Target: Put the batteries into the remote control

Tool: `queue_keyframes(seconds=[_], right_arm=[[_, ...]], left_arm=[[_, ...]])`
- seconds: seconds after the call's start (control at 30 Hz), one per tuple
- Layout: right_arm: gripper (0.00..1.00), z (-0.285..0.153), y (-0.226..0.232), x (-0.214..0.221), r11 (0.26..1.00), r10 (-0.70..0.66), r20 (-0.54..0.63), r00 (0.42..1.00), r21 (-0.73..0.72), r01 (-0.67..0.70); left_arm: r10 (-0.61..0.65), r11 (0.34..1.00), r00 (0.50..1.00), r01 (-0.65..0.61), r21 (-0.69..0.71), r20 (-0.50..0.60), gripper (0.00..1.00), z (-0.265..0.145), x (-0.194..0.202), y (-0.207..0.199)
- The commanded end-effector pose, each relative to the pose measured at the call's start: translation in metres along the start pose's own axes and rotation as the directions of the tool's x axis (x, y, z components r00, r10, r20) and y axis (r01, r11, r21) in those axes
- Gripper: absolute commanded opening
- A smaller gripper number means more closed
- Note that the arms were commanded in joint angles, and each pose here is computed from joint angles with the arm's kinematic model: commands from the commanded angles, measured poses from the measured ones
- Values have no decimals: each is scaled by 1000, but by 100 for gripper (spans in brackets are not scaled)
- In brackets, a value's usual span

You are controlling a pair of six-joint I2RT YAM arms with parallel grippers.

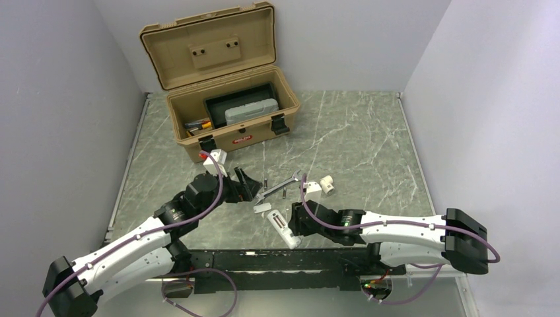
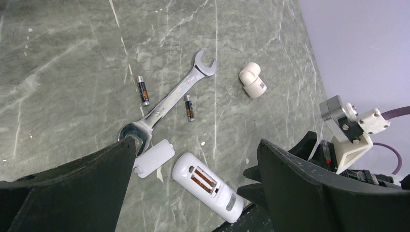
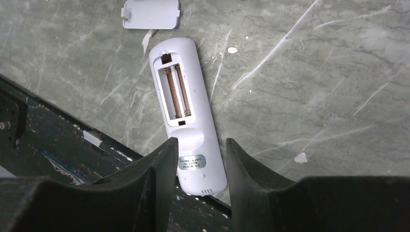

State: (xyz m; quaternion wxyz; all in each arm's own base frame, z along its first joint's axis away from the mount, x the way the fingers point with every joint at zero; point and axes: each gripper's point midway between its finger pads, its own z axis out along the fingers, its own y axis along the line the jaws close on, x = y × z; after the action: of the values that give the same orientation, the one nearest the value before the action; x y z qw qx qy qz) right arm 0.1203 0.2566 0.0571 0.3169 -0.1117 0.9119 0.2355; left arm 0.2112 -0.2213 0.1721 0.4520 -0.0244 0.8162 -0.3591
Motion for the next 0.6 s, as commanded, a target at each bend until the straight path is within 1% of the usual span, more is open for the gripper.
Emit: queue_keyframes(seconds=[0.0, 0.57], right_arm=[[44, -1, 14, -13, 999, 12, 34, 999, -39, -11], [44, -1, 14, -11, 999, 2, 30, 1000, -44, -1]], left_arm=[[-6, 1000, 1000, 6, 29, 15, 99, -1, -7, -8], [-10, 1000, 1000, 9, 28, 15, 99, -2, -8, -7]])
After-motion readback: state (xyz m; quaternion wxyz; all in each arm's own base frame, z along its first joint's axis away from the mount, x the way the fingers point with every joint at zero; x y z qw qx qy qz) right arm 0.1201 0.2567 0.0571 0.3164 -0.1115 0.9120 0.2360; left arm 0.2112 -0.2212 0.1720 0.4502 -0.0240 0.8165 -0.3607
